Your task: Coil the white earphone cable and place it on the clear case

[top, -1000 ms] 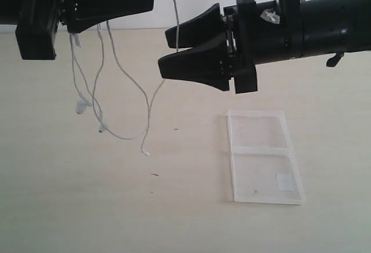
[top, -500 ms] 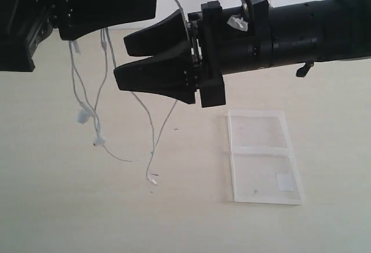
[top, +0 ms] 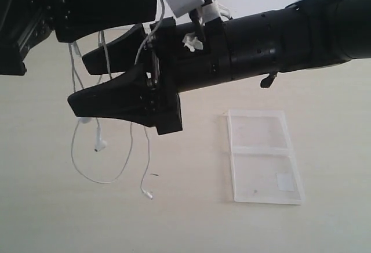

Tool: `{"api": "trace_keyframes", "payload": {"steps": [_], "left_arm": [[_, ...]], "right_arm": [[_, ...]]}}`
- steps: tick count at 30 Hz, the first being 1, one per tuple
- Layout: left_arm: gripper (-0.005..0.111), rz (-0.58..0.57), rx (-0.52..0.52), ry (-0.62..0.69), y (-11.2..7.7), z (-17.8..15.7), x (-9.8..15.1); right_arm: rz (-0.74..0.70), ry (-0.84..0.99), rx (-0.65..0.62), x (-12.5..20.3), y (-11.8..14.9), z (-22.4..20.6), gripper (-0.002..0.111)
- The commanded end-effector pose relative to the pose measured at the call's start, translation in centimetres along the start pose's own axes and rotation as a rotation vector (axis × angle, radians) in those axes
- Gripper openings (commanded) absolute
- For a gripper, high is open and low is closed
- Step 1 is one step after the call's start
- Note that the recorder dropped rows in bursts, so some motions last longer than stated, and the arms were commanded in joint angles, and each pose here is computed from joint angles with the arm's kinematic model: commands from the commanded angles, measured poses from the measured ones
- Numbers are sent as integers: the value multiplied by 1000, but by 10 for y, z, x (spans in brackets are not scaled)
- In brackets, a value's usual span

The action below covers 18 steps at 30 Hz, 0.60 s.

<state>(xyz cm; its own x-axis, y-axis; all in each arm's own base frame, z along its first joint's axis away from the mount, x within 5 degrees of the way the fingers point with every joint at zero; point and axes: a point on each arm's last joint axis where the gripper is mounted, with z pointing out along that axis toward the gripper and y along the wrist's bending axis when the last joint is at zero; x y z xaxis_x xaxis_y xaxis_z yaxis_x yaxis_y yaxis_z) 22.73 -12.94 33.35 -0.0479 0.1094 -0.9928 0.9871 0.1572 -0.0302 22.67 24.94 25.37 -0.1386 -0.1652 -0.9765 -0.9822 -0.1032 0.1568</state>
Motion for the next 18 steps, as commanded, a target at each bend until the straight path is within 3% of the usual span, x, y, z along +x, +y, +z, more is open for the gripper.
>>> {"api": "trace_keyframes", "payload": {"steps": [1, 6, 18], "left_arm": [[0, 4, -28, -14, 3, -1, -4], [0, -19, -160, 33, 15, -2, 1], [0, -31, -241, 80, 22, -4, 5]], "right_arm": [[74, 32, 81, 0, -7, 0, 68], [114, 92, 193, -2, -11, -5, 68], [193, 157, 301, -5, -12, -13, 68]]}}
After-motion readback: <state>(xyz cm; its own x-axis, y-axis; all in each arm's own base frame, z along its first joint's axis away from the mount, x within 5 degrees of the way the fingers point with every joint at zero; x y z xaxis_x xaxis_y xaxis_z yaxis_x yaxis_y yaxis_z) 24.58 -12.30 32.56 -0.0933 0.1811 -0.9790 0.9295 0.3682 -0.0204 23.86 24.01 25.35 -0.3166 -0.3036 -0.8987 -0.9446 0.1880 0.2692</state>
